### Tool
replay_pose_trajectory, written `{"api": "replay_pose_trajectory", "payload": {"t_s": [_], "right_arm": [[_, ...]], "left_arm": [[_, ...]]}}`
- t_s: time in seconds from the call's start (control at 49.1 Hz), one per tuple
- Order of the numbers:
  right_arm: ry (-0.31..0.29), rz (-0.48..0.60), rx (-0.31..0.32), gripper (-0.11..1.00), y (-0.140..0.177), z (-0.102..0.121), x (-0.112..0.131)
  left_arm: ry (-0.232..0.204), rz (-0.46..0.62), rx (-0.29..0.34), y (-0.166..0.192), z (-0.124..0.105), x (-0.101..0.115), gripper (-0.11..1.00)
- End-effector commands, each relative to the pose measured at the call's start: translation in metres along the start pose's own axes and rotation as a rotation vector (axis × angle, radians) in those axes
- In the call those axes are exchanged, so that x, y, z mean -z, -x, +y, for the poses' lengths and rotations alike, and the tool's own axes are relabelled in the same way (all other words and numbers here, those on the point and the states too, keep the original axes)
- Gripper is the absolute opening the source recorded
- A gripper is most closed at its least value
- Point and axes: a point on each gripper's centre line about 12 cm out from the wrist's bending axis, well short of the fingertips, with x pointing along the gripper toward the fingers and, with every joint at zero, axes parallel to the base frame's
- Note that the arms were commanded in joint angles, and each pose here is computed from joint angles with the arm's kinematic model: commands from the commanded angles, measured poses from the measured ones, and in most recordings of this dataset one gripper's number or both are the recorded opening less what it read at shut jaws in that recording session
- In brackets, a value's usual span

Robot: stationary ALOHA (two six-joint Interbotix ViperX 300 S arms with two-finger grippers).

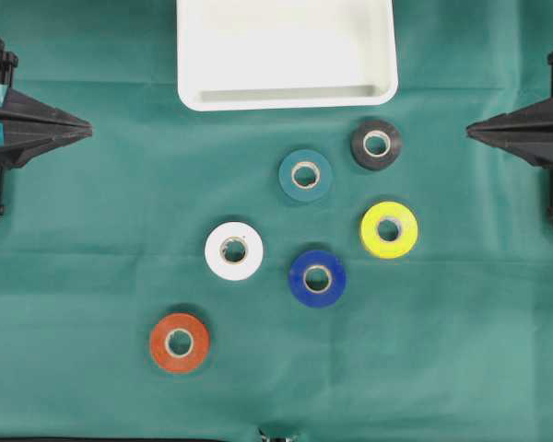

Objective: Pick up the tape from a random location and place it into the white case.

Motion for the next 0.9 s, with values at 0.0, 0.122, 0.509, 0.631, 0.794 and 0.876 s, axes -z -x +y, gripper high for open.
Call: {"api": "replay_pose_trajectory", "payload": {"t_s": [0.0,0.122,0.509,0.631,0.794,0.876], "right_arm": [[-0.001,-0.012,0.007,0.00,-0.0021,-0.0014,-0.0048],[-0.002,0.017,0.007,0.00,-0.0043,-0.0014,-0.0021],[-0.006,0.031,0.007,0.00,-0.0068,-0.0014,-0.0004],[-0.006,0.031,0.007,0.00,-0.0068,-0.0014,-0.0004],[-0.006,0.040,0.007,0.00,-0.0067,-0.0014,0.0007],[-0.004,0.044,0.007,0.00,-0.0068,-0.0014,0.0008]], "left_arm": [[0.000,-0.012,-0.004,-0.0006,0.0007,-0.0073,0.02],[0.000,-0.002,-0.004,-0.0029,0.0007,-0.0073,0.02],[0.000,0.003,-0.004,-0.0041,0.0007,-0.0080,0.02],[0.006,0.005,-0.005,-0.0047,0.0008,-0.0080,0.02],[0.001,0.009,-0.004,-0.0047,0.0007,-0.0074,0.02],[0.004,0.018,-0.005,-0.0047,0.0008,-0.0064,0.09]]}}
